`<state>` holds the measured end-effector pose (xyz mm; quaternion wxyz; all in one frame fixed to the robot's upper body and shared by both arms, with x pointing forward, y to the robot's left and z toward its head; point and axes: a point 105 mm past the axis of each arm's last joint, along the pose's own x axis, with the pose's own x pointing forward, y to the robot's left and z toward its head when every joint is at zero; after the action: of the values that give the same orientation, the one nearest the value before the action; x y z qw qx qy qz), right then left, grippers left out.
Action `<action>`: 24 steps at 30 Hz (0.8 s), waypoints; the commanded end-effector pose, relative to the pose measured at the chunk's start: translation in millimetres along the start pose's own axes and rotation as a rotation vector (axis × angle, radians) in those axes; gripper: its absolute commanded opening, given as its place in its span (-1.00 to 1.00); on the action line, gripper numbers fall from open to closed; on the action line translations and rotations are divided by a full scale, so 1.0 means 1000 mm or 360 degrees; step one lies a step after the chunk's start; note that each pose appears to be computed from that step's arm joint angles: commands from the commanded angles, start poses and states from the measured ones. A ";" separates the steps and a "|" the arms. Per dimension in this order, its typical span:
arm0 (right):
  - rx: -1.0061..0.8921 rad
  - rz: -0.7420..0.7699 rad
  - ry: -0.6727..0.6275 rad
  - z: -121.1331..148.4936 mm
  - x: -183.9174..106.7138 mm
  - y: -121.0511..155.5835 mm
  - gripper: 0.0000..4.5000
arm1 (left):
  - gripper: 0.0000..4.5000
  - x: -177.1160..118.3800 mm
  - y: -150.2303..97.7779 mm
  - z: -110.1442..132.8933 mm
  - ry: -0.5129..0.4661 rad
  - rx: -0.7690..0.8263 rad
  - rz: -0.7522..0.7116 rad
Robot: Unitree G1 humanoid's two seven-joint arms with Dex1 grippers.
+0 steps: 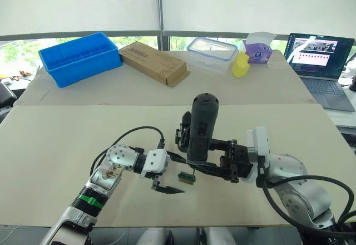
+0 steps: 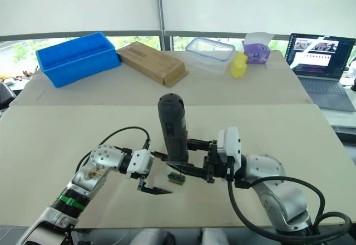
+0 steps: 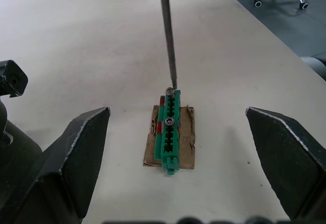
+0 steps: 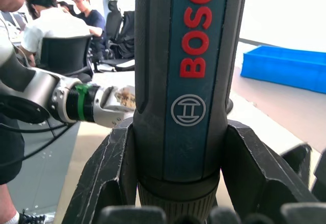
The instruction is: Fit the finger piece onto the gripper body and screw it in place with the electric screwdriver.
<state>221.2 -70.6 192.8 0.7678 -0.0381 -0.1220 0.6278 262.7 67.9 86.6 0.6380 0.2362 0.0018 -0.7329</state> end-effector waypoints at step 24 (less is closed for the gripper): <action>-0.0068 0.0016 -0.0054 0.022 0.007 -0.001 -0.15 | 1.00 0.002 0.003 0.009 -0.0022 0.0070 -0.0006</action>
<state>225.6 -67.8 199.6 0.7737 -0.0452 -0.1144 0.6215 262.2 67.1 86.1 0.6367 0.2366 0.0021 -0.7340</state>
